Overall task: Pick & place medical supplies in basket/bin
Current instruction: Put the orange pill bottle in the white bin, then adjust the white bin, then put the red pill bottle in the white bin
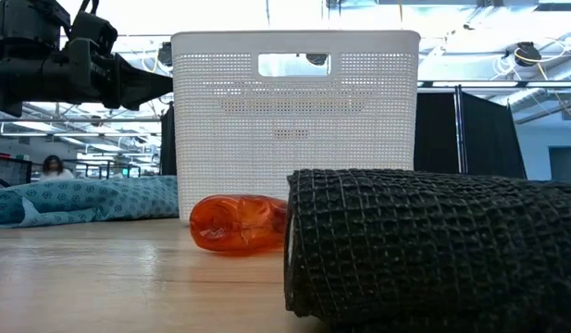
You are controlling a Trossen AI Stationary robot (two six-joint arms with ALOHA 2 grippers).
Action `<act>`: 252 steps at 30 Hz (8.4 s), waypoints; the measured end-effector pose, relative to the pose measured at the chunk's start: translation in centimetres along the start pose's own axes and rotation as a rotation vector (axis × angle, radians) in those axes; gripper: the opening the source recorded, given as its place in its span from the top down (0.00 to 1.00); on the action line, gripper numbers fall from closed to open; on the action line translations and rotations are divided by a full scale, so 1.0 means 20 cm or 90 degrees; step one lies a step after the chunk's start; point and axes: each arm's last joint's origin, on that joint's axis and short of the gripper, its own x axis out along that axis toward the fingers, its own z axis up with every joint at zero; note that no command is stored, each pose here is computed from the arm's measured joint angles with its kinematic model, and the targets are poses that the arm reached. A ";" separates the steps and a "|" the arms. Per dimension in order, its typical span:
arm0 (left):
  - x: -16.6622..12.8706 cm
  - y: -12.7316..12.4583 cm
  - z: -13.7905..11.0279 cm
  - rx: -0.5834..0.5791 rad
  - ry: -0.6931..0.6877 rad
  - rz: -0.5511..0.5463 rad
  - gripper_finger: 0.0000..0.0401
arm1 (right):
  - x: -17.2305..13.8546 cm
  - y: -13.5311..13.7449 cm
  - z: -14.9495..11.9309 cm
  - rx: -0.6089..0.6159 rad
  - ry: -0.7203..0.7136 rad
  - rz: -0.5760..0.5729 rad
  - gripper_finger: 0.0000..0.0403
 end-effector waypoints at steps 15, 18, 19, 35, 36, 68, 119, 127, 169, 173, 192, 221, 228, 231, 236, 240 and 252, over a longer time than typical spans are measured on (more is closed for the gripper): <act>0.00 0.00 -0.01 -0.051 0.016 -0.002 0.90 | -0.07 -0.24 -0.38 -0.045 -0.205 0.084 0.56; 0.00 0.00 -0.01 -0.061 0.016 -0.002 0.90 | -0.06 -0.26 -0.49 -0.028 -0.253 0.089 0.57; 0.00 0.00 -0.01 -0.067 0.016 -0.002 0.90 | -0.05 -0.27 -0.53 -0.024 -0.266 0.090 0.57; 0.00 0.00 -0.01 -0.059 0.015 -0.002 0.90 | -0.08 -0.34 -0.63 0.058 -0.399 0.052 0.57; 0.00 0.00 -0.01 -0.056 0.015 -0.001 0.90 | -0.11 -0.35 -0.59 0.057 -0.416 0.043 0.57; 0.00 -0.01 -0.05 -0.048 0.066 -0.008 0.90 | 0.50 -1.08 0.44 -0.115 0.030 0.073 0.57; 0.00 -0.01 -0.07 -0.057 0.090 0.017 0.90 | 1.21 -0.92 -0.23 -0.432 0.232 0.125 0.35; 0.00 0.00 -0.07 -0.059 0.089 0.018 0.90 | 1.14 -0.90 -0.14 -0.503 0.271 -0.016 0.27; 0.00 0.00 -0.06 -0.087 0.084 0.020 0.90 | 0.06 -0.65 -0.68 0.032 -0.480 -0.041 1.00; 0.00 0.00 -0.06 -0.106 0.086 0.021 0.90 | 0.11 -0.64 -0.79 0.024 -0.533 -0.039 1.00; 0.19 -0.17 0.29 -0.171 0.165 0.024 0.90 | 0.11 -0.64 -0.80 -0.030 -0.538 -0.062 1.00; 0.78 -0.88 0.46 -0.027 0.505 0.196 0.90 | 0.10 -0.64 -0.80 -0.025 -0.546 -0.080 1.00; 0.82 -0.75 0.41 -0.020 0.544 0.231 0.90 | 0.11 -0.64 -0.80 -0.027 -0.534 -0.080 1.00; 0.84 -0.71 0.40 -0.017 0.554 0.241 0.90 | 0.12 -0.64 -0.81 -0.023 -0.522 -0.078 1.00; 0.86 -0.66 0.38 -0.029 0.573 0.241 0.90 | 0.12 -0.64 -0.81 -0.017 -0.514 -0.075 1.00; 0.86 -0.70 0.39 -0.077 0.610 0.153 0.90 | 0.12 -0.64 -0.81 -0.008 -0.512 -0.070 1.00; 0.75 -0.94 0.49 -0.274 0.669 0.051 0.95 | 0.12 -0.64 -0.81 -0.003 -0.511 -0.067 1.00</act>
